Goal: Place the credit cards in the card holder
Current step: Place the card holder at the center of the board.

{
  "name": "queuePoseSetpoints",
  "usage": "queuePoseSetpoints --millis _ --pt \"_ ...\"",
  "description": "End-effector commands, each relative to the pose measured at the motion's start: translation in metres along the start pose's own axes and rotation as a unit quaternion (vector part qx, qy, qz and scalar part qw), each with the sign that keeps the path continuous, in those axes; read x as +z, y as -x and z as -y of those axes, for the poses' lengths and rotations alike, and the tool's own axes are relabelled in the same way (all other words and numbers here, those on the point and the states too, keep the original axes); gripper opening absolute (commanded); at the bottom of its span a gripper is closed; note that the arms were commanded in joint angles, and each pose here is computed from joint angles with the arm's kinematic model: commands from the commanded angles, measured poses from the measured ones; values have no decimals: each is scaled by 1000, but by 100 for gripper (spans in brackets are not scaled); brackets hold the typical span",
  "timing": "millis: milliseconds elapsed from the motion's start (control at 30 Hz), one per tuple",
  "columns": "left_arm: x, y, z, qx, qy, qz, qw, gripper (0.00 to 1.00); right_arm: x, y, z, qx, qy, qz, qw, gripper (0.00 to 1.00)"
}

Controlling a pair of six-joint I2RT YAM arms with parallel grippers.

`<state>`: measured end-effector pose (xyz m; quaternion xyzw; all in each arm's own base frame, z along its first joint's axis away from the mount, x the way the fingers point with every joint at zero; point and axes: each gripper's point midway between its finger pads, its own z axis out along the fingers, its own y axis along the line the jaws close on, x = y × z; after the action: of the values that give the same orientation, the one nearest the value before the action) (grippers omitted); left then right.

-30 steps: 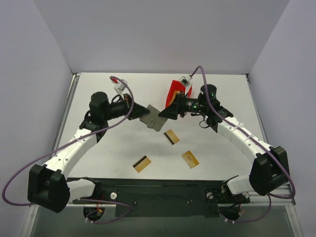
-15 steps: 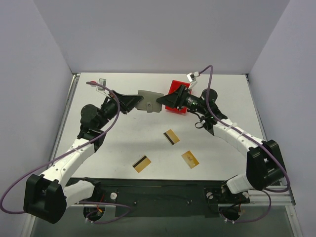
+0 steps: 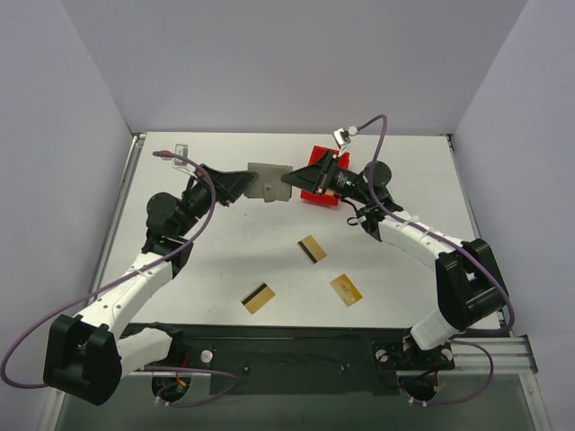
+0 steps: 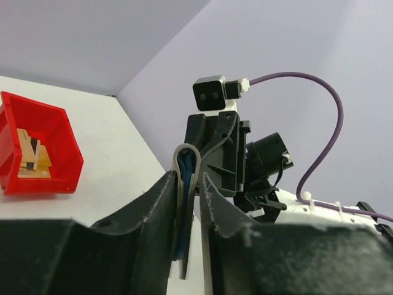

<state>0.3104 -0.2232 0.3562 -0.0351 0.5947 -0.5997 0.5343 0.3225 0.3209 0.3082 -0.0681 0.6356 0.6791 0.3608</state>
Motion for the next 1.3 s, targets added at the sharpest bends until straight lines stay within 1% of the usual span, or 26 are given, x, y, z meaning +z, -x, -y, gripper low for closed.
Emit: queuePoseSetpoints --millis 0,33,67,100,133,167,200,233,267,300,333,367,500,567,633,733,800,833,867,900,1067,1267 --pt "1 9 28 17 -50 9 999 40 0 5 -37 -58 46 -15 997 7" --pt "2 8 28 17 -47 2 999 56 -3 10 -36 -64 46 -13 997 3" --pt "1 9 27 28 -44 -1 999 66 -6 9 -38 -64 49 -20 996 2" --pt "1 8 29 33 -45 -17 998 80 -13 14 -36 -66 48 -22 996 0" --pt "0 12 29 51 -43 -19 998 84 -15 15 -37 -66 49 -26 996 0" --pt "-1 10 29 54 -36 -37 997 86 -21 17 -38 -68 53 -37 996 0" --pt "-2 15 28 79 -31 -39 996 87 -23 18 -37 -65 52 -45 996 0" --pt "-2 12 28 81 -23 -63 994 88 -24 15 -40 -68 58 -66 994 0" --pt "-3 13 24 112 -20 -71 991 88 -26 11 -37 -57 51 -82 994 0" --pt "-4 11 25 121 -15 -92 988 88 -26 8 -40 -63 58 -105 991 0" --pt "-6 7 17 137 -1 -109 985 88 -28 3 -39 -55 56 -122 989 0" --pt "-7 10 23 163 -12 -116 980 88 -30 -2 -45 -60 69 -143 986 0" --pt "-15 4 26 203 -16 -154 967 88 -43 -19 -56 -65 97 -196 974 0" --pt "-18 0 29 211 -26 -168 963 88 -47 -25 -54 -67 95 -217 969 0" --pt "-21 -9 35 211 -52 -192 957 86 -50 -28 -54 -77 91 -228 966 0" --pt "-25 -26 41 191 -95 -245 946 79 -54 -35 -52 -107 75 -246 960 0" --pt "-28 -34 48 182 -119 -267 939 77 -57 -43 -47 -127 52 -264 955 0" --pt "-28 -38 51 180 -127 -273 936 78 -64 -52 -42 -104 28 -282 953 0" --pt "-29 -43 52 176 -136 -282 933 78 -62 -51 -44 -133 31 -284 949 0" --pt "-30 -48 55 180 -146 -289 929 78 -63 -53 -44 -130 29 -290 948 0" --pt "-27 -66 47 157 -138 -335 919 77 -62 -60 -43 -132 33 -297 945 0" --pt "-19 -84 52 141 -160 -369 905 73 -60 -66 -43 -140 37 -305 941 0"
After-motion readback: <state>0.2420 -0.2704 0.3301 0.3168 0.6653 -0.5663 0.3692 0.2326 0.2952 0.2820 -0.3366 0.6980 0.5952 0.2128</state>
